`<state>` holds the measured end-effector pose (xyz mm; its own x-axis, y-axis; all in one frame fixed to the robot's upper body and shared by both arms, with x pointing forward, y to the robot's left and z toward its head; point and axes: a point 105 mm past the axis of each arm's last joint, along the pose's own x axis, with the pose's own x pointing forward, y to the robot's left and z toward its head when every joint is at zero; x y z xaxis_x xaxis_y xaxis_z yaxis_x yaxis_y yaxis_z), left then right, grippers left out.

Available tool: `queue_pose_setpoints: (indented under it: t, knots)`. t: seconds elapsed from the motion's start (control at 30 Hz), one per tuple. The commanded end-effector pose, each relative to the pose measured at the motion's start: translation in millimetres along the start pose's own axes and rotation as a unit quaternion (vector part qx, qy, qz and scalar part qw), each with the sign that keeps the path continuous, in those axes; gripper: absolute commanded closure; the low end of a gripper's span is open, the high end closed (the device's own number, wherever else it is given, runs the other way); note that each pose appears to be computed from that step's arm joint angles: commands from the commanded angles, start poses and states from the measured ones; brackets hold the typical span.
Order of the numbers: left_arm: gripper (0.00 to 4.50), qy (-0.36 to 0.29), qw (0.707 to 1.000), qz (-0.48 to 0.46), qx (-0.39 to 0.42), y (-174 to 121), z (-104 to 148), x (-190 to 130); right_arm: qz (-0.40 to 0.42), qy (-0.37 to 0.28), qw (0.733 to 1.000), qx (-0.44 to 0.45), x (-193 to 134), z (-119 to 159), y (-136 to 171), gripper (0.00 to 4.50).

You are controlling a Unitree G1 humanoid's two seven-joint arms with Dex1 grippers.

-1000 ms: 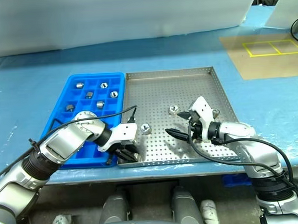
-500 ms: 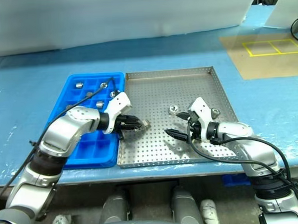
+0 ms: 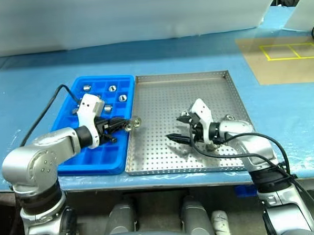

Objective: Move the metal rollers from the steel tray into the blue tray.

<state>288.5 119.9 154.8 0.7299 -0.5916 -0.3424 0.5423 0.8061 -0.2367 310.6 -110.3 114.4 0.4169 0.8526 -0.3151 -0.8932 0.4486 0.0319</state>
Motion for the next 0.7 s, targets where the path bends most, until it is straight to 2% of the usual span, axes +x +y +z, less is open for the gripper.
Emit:
queue_pose_setpoints:
  t: [0.03, 0.2, 0.5, 0.7]
  knots:
    - [3.69, -0.030, 0.999, 0.009, 0.018, -4.9, 9.6, -7.5, 0.023, -0.013, 0.999, -0.022, 7.6, 11.5, 1.6, 0.00]
    - [3.69, -0.049, 0.998, -0.036, 0.002, -18.6, 14.2, -3.3, 0.030, -0.026, 0.999, -0.025, 10.7, 19.7, 1.0, 0.00]
    - [3.69, -0.031, 0.986, -0.159, -0.030, -45.6, 14.2, 16.1, 0.027, -0.047, 0.998, -0.024, 6.8, 26.8, 11.4, 0.00]
    - [3.69, -0.014, 0.978, -0.208, -0.025, -49.4, 18.0, 27.0, 0.016, -0.050, 0.998, -0.028, 4.5, 28.5, 14.4, 0.00]
